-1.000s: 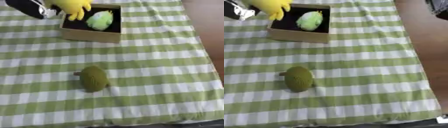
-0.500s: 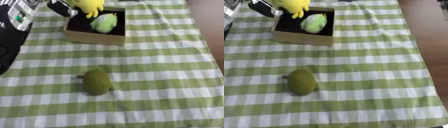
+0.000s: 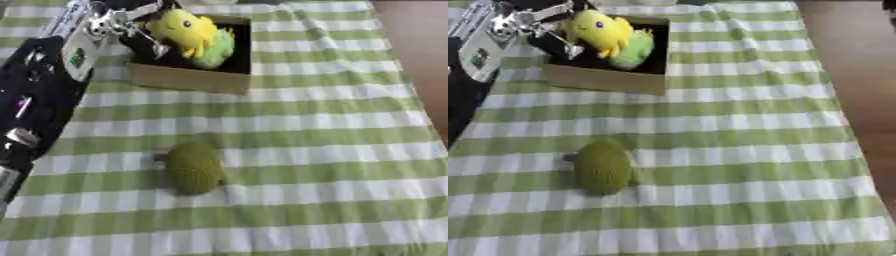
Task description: Pick up objects on the table and place them in the box.
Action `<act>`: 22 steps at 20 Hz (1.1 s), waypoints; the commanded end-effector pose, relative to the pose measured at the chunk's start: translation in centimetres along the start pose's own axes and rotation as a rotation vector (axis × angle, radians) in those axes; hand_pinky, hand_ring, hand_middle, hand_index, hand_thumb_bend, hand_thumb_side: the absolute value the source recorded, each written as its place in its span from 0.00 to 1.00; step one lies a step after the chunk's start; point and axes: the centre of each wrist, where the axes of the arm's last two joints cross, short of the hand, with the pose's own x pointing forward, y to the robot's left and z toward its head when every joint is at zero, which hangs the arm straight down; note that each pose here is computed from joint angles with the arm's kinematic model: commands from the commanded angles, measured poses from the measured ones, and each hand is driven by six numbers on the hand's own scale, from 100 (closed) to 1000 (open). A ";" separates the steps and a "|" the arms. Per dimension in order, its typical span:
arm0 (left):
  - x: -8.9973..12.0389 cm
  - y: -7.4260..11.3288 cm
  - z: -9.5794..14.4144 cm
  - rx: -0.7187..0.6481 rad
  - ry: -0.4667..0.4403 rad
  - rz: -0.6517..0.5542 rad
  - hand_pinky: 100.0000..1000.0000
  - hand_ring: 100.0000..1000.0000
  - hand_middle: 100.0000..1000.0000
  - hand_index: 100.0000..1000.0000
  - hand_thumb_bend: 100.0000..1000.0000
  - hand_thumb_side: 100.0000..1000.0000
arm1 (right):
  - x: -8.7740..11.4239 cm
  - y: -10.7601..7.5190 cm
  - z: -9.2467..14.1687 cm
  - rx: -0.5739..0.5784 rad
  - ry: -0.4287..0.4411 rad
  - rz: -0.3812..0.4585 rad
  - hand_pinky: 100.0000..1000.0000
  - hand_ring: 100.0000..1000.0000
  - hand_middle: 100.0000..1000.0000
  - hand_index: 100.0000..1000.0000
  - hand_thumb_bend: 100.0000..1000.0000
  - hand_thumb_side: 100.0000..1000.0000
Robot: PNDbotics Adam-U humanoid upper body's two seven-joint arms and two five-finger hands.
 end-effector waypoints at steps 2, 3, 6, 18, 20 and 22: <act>-0.4 0.9 0.1 0.047 0.054 -0.038 0.83 0.84 0.78 0.93 0.26 0.00 | 0.6 -0.6 -0.3 0.004 -0.020 0.015 0.98 0.89 0.63 0.90 0.00 0.09; -0.4 0.9 0.1 0.046 0.068 -0.053 0.85 0.85 0.79 0.94 0.30 0.03 | 0.6 -0.6 -0.2 0.003 -0.019 0.015 0.98 0.89 0.63 0.90 0.00 0.09; -0.4 1.4 0.3 0.070 0.091 -0.086 0.87 0.90 0.81 0.96 0.32 0.04 | 0.6 -0.6 -0.1 0.001 -0.014 0.014 0.98 0.89 0.63 0.90 0.00 0.11; 0.7 5.7 1.9 0.142 0.028 -0.019 0.85 0.91 0.79 0.93 0.13 0.00 | 0.5 -0.5 0.3 -0.003 0.011 0.005 0.98 0.89 0.63 0.90 0.00 0.10; 0.9 6.3 2.5 0.158 0.010 -0.002 0.84 0.90 0.78 0.92 0.06 0.01 | 0.4 -0.5 0.4 -0.006 0.015 0.006 0.98 0.89 0.63 0.89 0.00 0.09; 1.3 7.0 3.3 0.164 -0.038 0.005 0.84 0.89 0.78 0.92 0.06 0.02 | 0.5 -0.6 0.5 -0.010 0.021 0.009 0.98 0.89 0.63 0.89 0.00 0.10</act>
